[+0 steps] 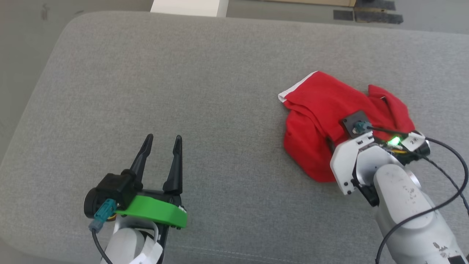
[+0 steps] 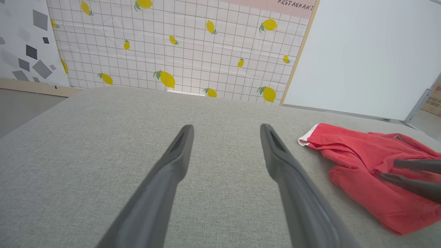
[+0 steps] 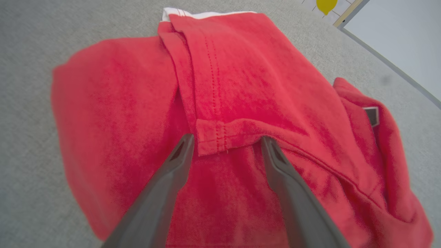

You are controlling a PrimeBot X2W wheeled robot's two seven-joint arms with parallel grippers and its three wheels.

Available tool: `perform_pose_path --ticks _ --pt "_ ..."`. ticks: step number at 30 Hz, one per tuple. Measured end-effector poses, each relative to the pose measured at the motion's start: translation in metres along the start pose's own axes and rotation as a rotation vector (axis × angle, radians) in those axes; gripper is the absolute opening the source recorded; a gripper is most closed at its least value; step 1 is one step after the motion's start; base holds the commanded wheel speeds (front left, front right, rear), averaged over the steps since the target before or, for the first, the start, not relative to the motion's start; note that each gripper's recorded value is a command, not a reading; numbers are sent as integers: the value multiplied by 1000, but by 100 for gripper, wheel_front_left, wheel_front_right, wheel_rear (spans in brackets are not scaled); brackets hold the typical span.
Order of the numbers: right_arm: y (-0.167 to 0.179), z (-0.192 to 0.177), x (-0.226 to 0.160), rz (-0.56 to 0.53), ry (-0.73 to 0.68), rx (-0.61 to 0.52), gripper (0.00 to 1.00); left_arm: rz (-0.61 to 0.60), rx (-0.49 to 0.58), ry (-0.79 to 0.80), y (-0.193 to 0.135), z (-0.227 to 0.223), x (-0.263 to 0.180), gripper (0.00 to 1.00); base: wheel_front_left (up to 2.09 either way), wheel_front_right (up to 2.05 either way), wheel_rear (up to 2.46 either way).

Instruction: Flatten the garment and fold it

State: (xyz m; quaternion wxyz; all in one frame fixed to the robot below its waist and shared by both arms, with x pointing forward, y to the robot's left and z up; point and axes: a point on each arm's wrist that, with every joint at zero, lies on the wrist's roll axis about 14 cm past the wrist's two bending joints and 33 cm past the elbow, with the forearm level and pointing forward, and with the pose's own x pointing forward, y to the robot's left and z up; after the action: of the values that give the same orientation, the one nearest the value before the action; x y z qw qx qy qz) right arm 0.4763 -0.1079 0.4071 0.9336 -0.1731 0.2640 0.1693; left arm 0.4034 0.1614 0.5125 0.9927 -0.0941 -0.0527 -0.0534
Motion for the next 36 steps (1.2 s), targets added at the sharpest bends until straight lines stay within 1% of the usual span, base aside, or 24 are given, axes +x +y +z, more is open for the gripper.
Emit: perform_pose_path --ticks 6,7,8,9,10,15,16,18,20,21,23,25,27,28,29,31,32,35,36 --pt "7 -5 15 21 58 -74 100 17 2 13 7 -5 2 100 0 0 0" --pt "7 -4 17 22 58 -74 82 20 1 15 8 -6 2 100 0 0 0" --pt "7 -2 19 20 56 -72 37 23 1 17 9 -6 2 100 0 0 0" --pt "5 -1 20 17 52 -70 10 25 1 18 9 -7 1 100 0 0 0" --pt "4 2 21 12 43 -62 0 27 0 19 10 -7 1 100 0 0 0" --pt "-5 20 17 -18 -47 13 0 24 0 13 9 -5 1 100 0 0 0" --pt "-19 40 10 -56 -145 122 0 18 -1 4 7 -2 1 100 0 0 0" --pt "-40 53 0 -105 -221 242 0 12 -2 -4 4 1 1 100 0 0 0" --pt "-66 58 -11 -165 -282 366 0 6 -3 -11 2 4 1 100 0 0 0" --pt "-82 57 -19 -205 -308 432 0 2 -4 -14 1 5 1 100 0 0 0" --pt "-111 47 -33 -288 -327 509 0 -6 -5 -22 -2 8 1 100 0 0 0" --pt "-135 25 -48 -376 -313 572 0 -15 -6 -28 -6 10 1 100 0 0 0" --pt "-155 -7 -65 -463 -266 634 0 -23 -8 -30 -9 11 -1 100 0 0 0" --pt "-162 -24 -73 -499 -239 659 4 -26 -9 -31 -10 11 -1 100 0 0 0" --pt "-168 -63 -88 -559 -153 720 100 -36 -11 -34 -14 13 -2 100 0 0 0" --pt "-162 -81 -90 -553 -112 773 100 -41 -12 -33 -16 12 -3 100 0 0 0" --pt "-159 -84 -91 -549 -112 778 100 -44 -13 -33 -17 13 -3 100 0 0 0" --pt "-149 -83 -93 -528 -148 766 100 -52 -14 -37 -20 14 -3 100 0 0 0" --pt "-145 -79 -95 -518 -175 743 100 -55 -15 -37 -21 14 -4 100 0 0 0"
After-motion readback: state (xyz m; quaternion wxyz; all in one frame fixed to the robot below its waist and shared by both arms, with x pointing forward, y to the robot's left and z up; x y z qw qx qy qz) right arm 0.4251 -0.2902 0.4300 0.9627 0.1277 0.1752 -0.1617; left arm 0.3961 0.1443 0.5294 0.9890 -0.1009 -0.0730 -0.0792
